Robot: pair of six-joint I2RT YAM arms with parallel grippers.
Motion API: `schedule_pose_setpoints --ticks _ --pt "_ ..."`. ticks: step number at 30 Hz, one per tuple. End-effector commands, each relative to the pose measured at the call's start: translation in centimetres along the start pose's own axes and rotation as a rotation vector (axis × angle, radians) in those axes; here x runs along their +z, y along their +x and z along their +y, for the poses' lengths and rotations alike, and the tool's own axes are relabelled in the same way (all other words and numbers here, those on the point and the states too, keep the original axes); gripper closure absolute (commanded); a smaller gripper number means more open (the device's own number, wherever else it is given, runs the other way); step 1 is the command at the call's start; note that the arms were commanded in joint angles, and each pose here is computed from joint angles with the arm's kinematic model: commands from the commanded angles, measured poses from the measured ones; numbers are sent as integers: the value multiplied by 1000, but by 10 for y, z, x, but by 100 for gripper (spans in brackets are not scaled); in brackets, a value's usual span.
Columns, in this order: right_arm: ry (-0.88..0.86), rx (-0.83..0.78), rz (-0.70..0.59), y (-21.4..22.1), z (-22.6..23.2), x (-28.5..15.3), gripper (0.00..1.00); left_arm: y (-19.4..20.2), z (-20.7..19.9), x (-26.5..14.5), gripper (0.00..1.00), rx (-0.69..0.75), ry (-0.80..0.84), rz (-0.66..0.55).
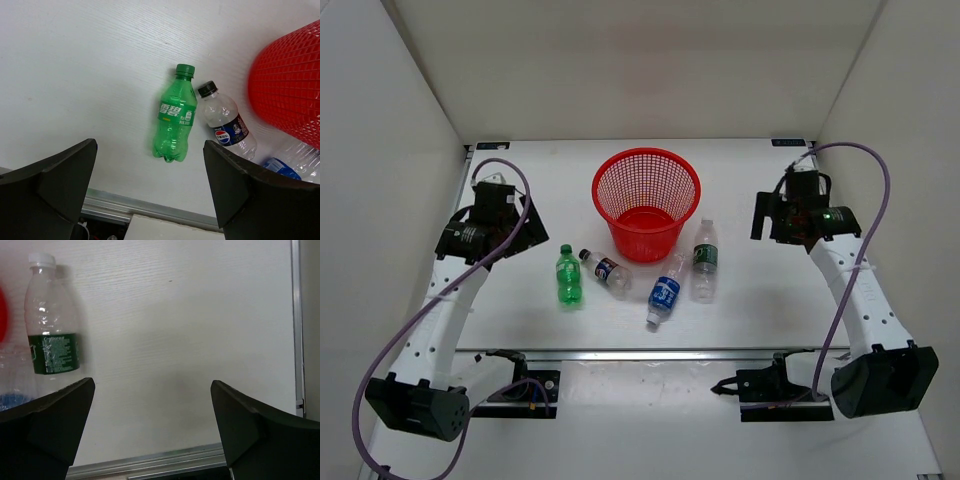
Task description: Put the plastic bottles in the bin
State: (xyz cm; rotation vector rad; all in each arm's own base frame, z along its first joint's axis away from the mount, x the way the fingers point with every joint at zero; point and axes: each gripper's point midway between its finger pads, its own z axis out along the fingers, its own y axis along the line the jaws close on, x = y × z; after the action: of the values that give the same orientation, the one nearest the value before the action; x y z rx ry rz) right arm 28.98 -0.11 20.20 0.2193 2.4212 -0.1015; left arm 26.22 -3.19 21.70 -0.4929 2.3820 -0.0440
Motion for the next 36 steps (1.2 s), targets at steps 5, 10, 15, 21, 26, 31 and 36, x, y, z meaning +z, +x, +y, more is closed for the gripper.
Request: schedule_pose_setpoints --ticks 5,10,15,21,26,31,36 --pt "-47 -96 -109 -17 37 -12 0 2 -2 0 2 -14 26 -12" --pt "-108 -21 -138 -23 47 -5 1 4 -3 4 1 7 28 6" --pt "-111 -7 -66 -5 68 27 3 3 -3 8 1 13 20 4" --pt "-236 79 -3 6 103 57 6 6 -6 14 2 37 25 22" --pt "-306 84 -32 12 133 72 6 7 -7 18 1 58 26 33" --pt "-320 88 -18 29 145 92 1 4 -10 18 1 69 33 26" --pt "-316 100 23 54 144 112 0 5 -9 17 1 80 30 34"
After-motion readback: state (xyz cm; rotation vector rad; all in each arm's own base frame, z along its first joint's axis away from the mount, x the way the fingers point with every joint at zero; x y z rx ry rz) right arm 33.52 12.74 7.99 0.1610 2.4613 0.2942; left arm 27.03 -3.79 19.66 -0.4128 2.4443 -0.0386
